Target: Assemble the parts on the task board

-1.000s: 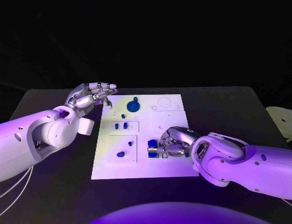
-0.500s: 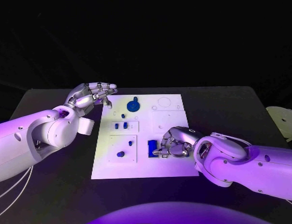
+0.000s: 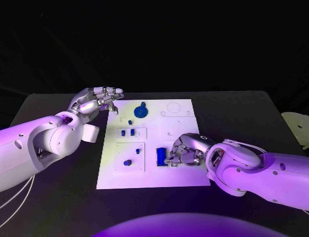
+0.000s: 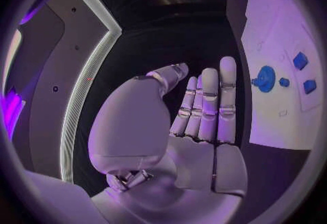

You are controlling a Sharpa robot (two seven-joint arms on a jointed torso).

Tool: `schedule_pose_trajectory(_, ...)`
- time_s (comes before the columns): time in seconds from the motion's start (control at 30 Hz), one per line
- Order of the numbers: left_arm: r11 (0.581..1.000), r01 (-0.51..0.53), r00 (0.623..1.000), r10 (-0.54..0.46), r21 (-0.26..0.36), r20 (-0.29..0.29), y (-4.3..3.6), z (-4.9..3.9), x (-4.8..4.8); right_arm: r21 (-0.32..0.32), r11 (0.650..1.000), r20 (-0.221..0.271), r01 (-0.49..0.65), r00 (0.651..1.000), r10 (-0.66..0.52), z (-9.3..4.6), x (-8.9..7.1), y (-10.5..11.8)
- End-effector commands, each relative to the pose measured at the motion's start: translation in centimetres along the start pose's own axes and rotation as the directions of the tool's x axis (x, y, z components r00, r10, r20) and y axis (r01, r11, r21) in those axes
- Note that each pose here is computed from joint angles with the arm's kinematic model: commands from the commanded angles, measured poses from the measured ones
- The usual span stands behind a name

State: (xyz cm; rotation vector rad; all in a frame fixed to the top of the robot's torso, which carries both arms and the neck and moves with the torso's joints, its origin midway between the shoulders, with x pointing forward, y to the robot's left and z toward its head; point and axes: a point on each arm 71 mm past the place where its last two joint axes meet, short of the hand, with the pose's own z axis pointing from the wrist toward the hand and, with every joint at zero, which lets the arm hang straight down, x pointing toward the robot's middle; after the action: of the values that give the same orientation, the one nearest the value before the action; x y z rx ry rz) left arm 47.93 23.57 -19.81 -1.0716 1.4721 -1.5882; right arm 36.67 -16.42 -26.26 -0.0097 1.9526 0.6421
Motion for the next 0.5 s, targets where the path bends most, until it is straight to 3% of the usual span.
schedule_pose_trajectory(0.03, 1.0, 0.007, 1.0, -0.006, 0.005, -0.019, -0.07, 0.02, 0.24, -0.019, 1.0, 0.03, 0.005, 1.0, -0.005, -0.3, -0.2, 0.0)
schedule_pose_trajectory(0.27, 1.0, 0.007, 1.0, -0.006, 0.005, -0.019, -0.06, 0.01, 0.2, -0.049, 0.996, 0.143, -0.073, 0.987, 0.079, -1.7, -2.1, -1.0)
schedule_pose_trajectory(0.5, 1.0, 0.007, 1.0, -0.007, 0.004, -0.021, -0.03, 0.02, 0.25, 0.01, 0.998, 0.147, -0.067, 0.987, 0.065, -2.8, -3.7, -3.2)
